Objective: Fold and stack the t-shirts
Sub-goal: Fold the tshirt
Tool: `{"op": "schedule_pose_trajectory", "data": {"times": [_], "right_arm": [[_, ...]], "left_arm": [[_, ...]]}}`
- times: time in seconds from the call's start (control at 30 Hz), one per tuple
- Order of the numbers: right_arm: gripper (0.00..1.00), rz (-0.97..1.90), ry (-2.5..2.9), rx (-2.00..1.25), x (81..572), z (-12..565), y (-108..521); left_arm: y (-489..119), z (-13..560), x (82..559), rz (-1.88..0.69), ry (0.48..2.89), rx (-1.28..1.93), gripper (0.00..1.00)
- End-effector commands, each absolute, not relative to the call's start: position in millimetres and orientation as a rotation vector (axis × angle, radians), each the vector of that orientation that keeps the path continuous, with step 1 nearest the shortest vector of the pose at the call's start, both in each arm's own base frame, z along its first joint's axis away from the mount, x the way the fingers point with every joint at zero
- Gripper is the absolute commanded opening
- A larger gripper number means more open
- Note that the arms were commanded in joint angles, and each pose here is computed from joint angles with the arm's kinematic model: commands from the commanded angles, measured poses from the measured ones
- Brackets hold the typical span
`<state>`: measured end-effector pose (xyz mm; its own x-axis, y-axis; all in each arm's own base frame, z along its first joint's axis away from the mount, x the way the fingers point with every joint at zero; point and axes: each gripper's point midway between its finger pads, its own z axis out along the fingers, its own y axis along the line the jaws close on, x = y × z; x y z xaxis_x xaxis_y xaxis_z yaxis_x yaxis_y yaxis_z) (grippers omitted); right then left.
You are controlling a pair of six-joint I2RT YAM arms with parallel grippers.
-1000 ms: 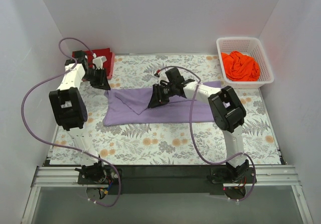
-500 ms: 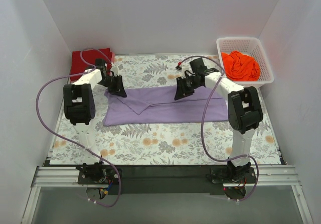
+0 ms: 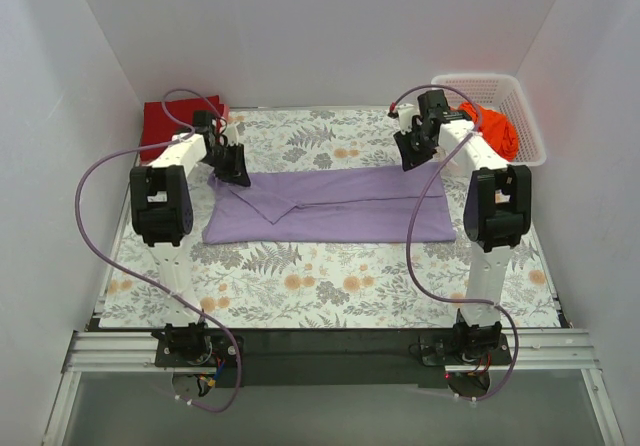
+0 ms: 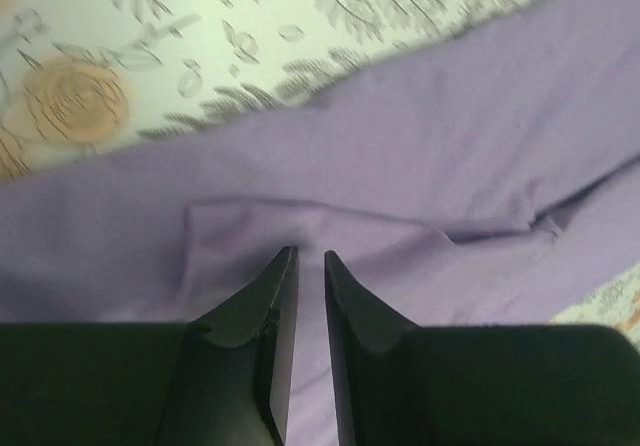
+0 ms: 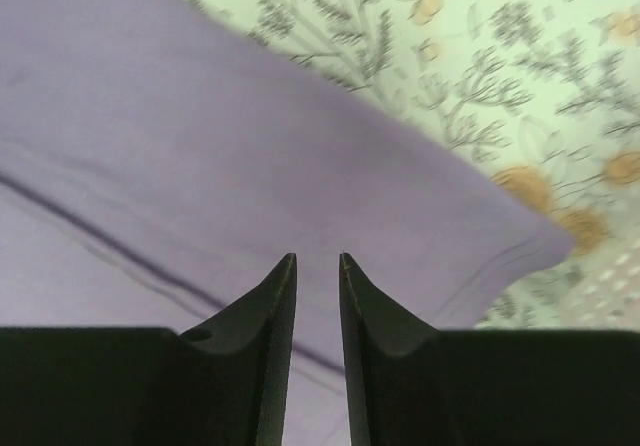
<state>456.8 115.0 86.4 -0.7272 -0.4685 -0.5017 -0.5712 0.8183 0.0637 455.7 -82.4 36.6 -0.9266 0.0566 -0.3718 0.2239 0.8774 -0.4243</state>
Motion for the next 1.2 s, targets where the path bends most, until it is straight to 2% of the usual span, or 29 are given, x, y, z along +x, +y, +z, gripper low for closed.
{"op": "schedule_pose_trajectory", "data": {"times": [0.0,0.13,0.27,0.43,0.63,0.77,0.97,1.1,1.13,1.17], "right_arm": [[0.3,0.099,2.514,-0.883,478.0,84.0,95.9],[0.29,0.011,2.581,-0.935,478.9,58.8,82.3],[0.29,-0.084,2.627,-0.971,469.6,45.3,67.4],[0.25,-0.193,2.695,-1.048,447.2,27.2,46.8],[0.22,-0.165,2.757,-1.104,394.9,18.8,35.6],[0.22,-0.099,2.813,-1.128,338.8,17.4,31.6],[0.24,0.06,2.824,-1.146,263.9,34.0,35.5],[0.26,0.076,2.754,-1.129,258.2,56.0,39.1],[0.27,0.056,2.737,-1.122,263.5,62.2,38.0],[0.27,0.043,2.721,-1.127,266.9,65.4,37.5]], "left_arm": [[-90.6,97.5,445.6,-0.609,2.584,0.286,0.16],[-88.6,108.6,413.6,-0.526,2.606,0.261,0.17],[-83.7,96.8,386.1,-0.475,2.666,0.218,0.11],[-79.4,79.9,361.1,-0.444,2.736,0.183,0.09],[-85.1,73.4,348.9,-0.422,2.758,0.202,0.08],[-88.5,53.2,343.7,-0.362,2.809,0.233,0.08],[-95.1,19.0,383.2,-0.307,2.832,0.248,0.06],[-109.1,-12.4,431.9,-0.29,2.836,0.295,0.05],[-115.4,3.3,465.3,-0.279,2.757,0.322,0.05],[-122.5,4.0,479.2,-0.276,2.735,0.345,0.05]]}}
